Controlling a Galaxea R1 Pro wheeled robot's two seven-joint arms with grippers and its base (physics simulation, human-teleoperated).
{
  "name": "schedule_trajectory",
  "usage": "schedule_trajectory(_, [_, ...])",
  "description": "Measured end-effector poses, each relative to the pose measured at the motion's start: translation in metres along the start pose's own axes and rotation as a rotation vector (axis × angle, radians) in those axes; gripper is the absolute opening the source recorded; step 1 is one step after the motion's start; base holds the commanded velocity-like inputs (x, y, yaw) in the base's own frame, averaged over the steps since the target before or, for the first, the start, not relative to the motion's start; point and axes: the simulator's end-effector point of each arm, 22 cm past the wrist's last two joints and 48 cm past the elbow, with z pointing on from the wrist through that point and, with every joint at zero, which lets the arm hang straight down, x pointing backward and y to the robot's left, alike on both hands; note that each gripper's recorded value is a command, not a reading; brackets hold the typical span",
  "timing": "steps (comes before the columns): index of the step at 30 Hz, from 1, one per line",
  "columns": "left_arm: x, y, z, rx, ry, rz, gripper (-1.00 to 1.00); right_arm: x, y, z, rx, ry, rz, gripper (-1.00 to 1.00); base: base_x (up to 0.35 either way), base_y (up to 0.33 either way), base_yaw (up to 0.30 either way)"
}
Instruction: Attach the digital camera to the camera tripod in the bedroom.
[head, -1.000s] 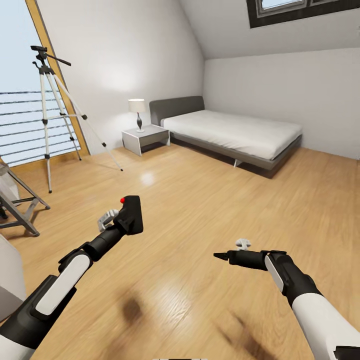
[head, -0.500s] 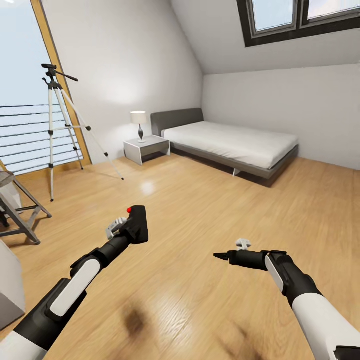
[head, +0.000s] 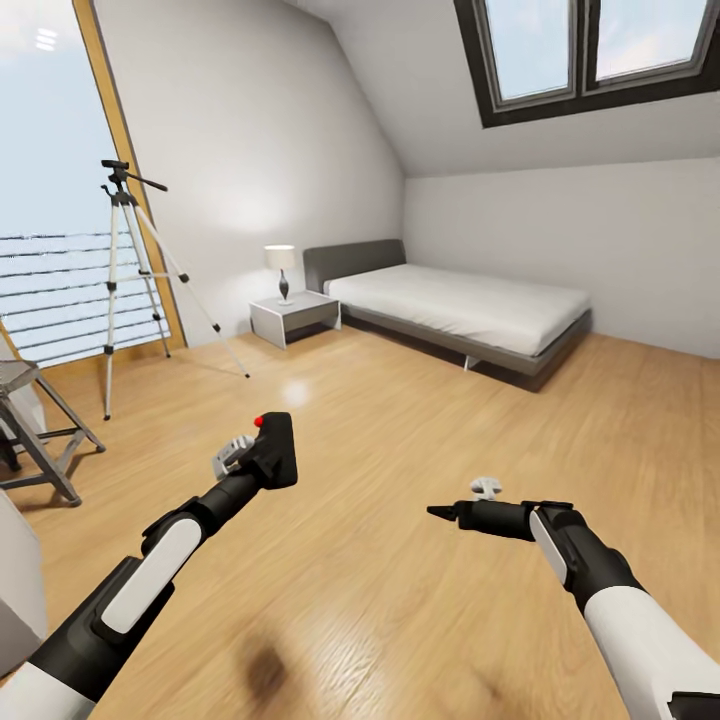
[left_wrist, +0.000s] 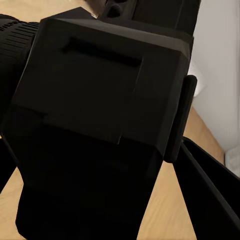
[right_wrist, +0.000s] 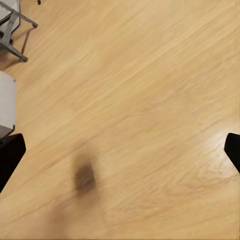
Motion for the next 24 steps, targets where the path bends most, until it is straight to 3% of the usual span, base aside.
schedule_trajectory(11, [-0.02,-0.017,-0.011,0.012,-0.045,0.066,-1.0,-0.02,0.013,-0.016,-0.002,-0.038,-0.034,1.0,0.0,0.0,0.0])
schedule_trajectory(24, [-0.041,-0.04,-0.021,0.034,-0.074,0.083,-1.0,-0.043,0.028,-0.033,-0.005,-0.069,-0.053,1.0,0.0,0.0,0.0])
